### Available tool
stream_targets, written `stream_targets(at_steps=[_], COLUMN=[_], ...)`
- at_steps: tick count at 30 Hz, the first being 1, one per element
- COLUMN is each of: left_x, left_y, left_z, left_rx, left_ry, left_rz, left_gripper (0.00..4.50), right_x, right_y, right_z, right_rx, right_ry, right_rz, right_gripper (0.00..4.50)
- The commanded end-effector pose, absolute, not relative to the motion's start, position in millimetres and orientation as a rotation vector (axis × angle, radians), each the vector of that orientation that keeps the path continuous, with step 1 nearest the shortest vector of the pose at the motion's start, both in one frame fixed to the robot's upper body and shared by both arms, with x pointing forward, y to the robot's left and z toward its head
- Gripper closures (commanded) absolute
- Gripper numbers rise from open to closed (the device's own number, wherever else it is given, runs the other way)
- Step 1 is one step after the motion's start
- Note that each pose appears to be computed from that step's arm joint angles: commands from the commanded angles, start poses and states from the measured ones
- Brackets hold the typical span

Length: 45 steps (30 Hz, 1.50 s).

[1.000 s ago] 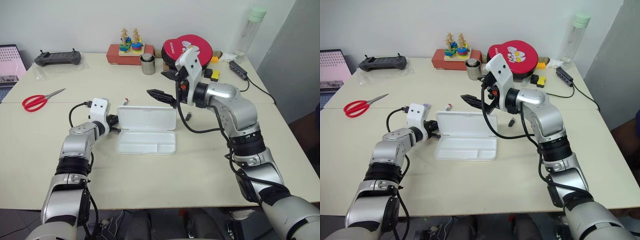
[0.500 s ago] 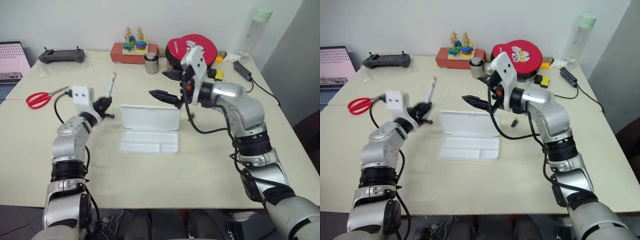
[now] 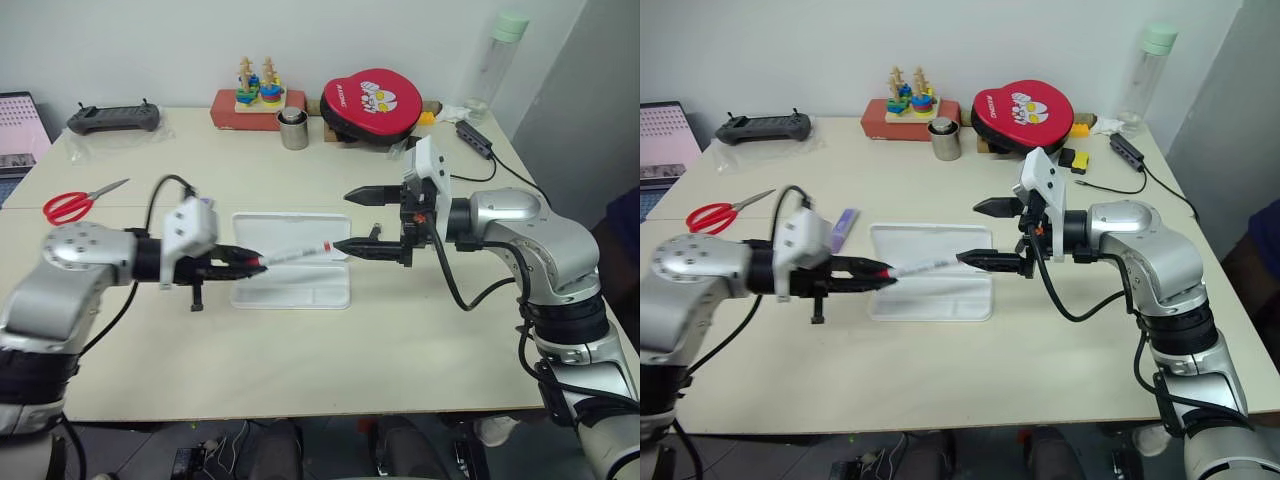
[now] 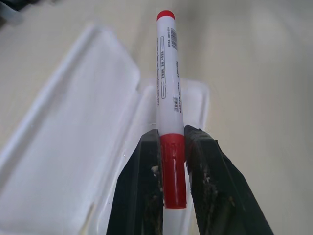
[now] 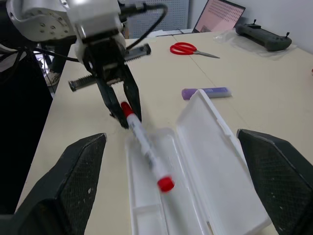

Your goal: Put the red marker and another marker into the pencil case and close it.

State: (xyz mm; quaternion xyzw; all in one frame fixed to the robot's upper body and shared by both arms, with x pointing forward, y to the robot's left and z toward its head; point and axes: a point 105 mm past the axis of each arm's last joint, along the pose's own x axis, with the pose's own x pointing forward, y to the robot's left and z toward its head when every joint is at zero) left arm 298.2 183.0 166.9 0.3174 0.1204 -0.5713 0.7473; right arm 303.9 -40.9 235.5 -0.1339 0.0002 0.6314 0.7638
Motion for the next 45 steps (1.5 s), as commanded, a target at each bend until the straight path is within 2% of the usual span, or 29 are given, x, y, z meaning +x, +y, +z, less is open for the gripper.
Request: stream_targets(at_steps=[1, 5, 14, 15, 20, 26, 30, 33, 36, 38, 40, 42, 45], left_x=[314, 328, 342, 342, 343, 343, 340, 349, 365, 376, 388, 397, 402], left_y=[177, 169, 180, 180, 175, 174, 163, 167, 191, 214, 245, 278, 302], left_z=[163, 159, 147, 147, 151, 162, 205, 249, 276, 280, 273, 253, 217], left_rx=[0.861, 0.908, 0.944, 0.936, 0.905, 0.837, 0.559, 0.306, 0.145, 0.073, 0.028, 0.064, 0.067], left_ry=[0.214, 0.183, 0.254, 0.255, 0.236, 0.193, 0.053, -0.111, -0.220, -0.235, -0.204, -0.124, -0.008], left_rz=[-1.294, -1.316, -1.285, -1.285, -1.273, -1.240, -1.206, -1.051, -0.795, -0.613, -0.390, -0.182, -0.062], left_gripper=[4.10, 4.10, 4.10, 3.75, 2.78, 1.41, 0.68, 0.06, 0.02, 0.02, 0.02, 0.02, 0.02], right_x=[292, 290, 288, 288, 287, 290, 292, 296, 305, 313, 324, 332, 339], right_y=[-39, -39, -44, -44, -43, -41, -38, -35, -31, -28, -24, -20, -14], right_z=[235, 231, 227, 227, 226, 230, 239, 252, 267, 277, 287, 293, 299], right_rx=[-0.334, -0.337, -0.315, -0.313, -0.307, -0.303, -0.285, -0.252, -0.217, -0.204, -0.187, -0.178, -0.171], right_ry=[-0.021, -0.010, 0.000, 0.002, 0.002, -0.016, -0.044, -0.084, -0.126, -0.163, -0.194, -0.212, -0.230], right_rz=[1.409, 1.395, 1.349, 1.346, 1.349, 1.356, 1.365, 1.358, 1.325, 1.288, 1.243, 1.213, 1.191], right_gripper=[0.00, 0.00, 0.00, 0.00, 0.00, 0.00, 0.00, 0.00, 0.00, 0.00, 0.00, 0.00, 0.00])
